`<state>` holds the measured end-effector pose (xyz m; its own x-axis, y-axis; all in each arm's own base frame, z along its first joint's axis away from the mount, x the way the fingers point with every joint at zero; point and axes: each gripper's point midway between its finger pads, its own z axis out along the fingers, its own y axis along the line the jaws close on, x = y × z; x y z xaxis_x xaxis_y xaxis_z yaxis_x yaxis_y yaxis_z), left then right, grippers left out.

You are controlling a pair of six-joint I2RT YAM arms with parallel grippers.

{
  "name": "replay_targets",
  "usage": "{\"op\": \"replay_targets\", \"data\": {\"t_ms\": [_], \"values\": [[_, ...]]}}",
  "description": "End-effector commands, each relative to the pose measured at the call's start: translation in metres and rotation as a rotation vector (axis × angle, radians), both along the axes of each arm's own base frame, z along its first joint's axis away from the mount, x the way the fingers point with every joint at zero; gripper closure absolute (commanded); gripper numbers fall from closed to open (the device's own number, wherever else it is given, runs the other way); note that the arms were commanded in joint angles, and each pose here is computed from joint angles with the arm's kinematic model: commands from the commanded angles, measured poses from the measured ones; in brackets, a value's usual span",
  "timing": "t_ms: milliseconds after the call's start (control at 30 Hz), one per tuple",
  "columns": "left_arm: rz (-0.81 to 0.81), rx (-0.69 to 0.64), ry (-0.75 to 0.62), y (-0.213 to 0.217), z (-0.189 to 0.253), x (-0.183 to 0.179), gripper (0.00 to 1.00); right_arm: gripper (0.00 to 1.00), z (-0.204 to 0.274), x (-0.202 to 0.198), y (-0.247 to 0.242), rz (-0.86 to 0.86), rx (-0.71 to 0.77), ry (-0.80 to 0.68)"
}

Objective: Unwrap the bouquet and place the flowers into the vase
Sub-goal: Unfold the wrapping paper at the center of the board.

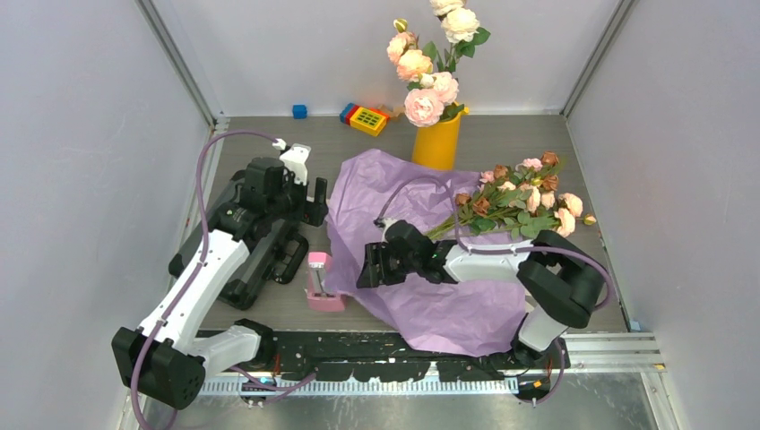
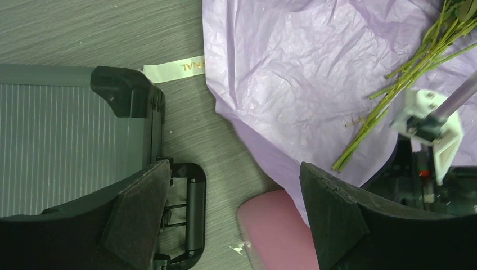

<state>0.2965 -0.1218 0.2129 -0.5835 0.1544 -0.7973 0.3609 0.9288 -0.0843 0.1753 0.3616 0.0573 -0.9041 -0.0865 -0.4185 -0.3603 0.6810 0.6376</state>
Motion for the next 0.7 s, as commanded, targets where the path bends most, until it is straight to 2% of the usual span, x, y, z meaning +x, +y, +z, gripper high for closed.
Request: {"op": "replay_targets", "data": {"t_ms": [0,267,667], "values": [[-0.003,-0.019,-0.044,-0.001,0.011,0.004,0.13,0.41,0.0,0.003,0.018,0.027,-0.019,-0.08],[-0.004,-0.022,-0.044,-0.001,0.011,0.003,0.13,0.43,-0.02,-0.012,0.037,0.081,-0.054,-0.067],[-0.005,-0.021,-0.032,-0.002,0.008,0.004,0.13,0.43,-0.033,-0.005,0.052,0.084,-0.087,-0.08]]}}
